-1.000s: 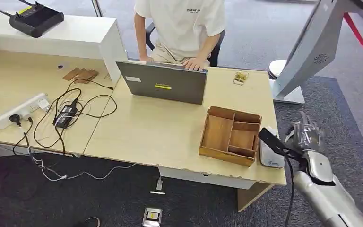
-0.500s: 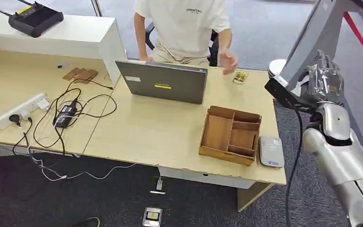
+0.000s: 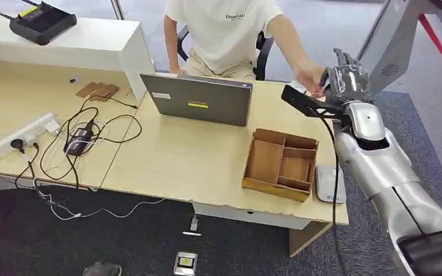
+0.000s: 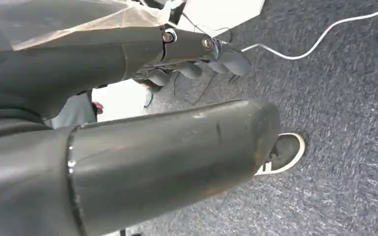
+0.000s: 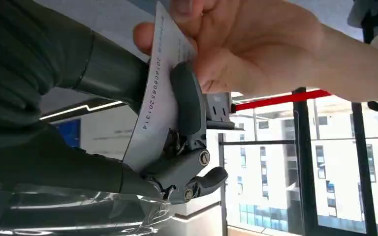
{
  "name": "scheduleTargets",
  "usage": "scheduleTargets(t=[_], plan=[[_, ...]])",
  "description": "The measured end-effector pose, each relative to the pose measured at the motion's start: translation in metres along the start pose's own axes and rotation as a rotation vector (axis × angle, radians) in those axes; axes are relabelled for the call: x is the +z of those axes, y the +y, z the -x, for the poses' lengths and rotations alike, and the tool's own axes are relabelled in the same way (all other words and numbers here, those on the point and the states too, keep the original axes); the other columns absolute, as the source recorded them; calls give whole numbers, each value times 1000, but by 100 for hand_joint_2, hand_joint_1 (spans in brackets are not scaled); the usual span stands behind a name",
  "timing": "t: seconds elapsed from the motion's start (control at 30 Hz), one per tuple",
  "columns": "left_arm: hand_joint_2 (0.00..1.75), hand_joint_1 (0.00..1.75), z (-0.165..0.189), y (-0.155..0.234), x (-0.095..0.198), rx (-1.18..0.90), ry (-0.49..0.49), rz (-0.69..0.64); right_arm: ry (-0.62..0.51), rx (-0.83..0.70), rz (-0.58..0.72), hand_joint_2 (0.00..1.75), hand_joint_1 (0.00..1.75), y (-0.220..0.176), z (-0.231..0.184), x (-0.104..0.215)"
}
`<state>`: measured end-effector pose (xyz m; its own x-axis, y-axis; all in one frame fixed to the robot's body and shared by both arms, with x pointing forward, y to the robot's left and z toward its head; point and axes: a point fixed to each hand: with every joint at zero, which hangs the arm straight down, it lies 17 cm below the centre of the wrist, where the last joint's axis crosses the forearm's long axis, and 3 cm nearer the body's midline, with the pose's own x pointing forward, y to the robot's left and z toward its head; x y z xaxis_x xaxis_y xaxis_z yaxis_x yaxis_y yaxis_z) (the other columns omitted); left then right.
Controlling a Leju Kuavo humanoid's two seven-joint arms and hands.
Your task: Pass the card to the sensor for recognition and then transmit it.
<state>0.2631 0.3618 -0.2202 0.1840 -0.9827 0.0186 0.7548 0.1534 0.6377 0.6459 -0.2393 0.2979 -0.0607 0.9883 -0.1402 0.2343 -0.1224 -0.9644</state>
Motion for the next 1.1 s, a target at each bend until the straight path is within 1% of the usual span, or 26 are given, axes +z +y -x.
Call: scheduleTargets(t=[0.17,0.2,0.27,0.3,0.33,0.37,0.4,0.63,0.73,0.97,1.03,1.1], plan=[[0,0,-6,2,-1,-12,-11,-1,-13,33,-28,175,168,6,-22,-5],[0,0,-7,2,-1,-14,-13,-1,-11,36,-31,175,157,7,-24,-6],[0,0,-9,2,-1,-16,-16,1,-9,48,-41,175,157,8,-28,-7],[0,0,-10,2,-1,-17,-18,2,-8,53,-44,175,87,8,-29,-8],[0,0,-11,2,-1,-19,-20,3,-4,60,-48,175,38,9,-29,-9],[0,0,-12,2,-1,-21,-22,5,-2,66,-52,175,38,10,-30,-9],[0,0,-14,2,-1,-24,-25,6,-1,71,-55,175,0,11,-30,-10],[0,0,-18,5,-2,-33,-35,4,22,89,-56,175,0,14,-23,-12],[0,0,-17,5,-2,-34,-33,3,26,65,-38,175,0,11,-21,-13],[0,0,-12,0,-1,-28,-21,1,20,-102,64,175,0,-9,-18,-16],[0,0,-9,-3,0,-19,-15,-2,14,-187,80,175,0,-12,-20,-15],[0,0,-7,-6,1,-9,-8,-2,20,-272,72,175,0,-7,-22,-10]])
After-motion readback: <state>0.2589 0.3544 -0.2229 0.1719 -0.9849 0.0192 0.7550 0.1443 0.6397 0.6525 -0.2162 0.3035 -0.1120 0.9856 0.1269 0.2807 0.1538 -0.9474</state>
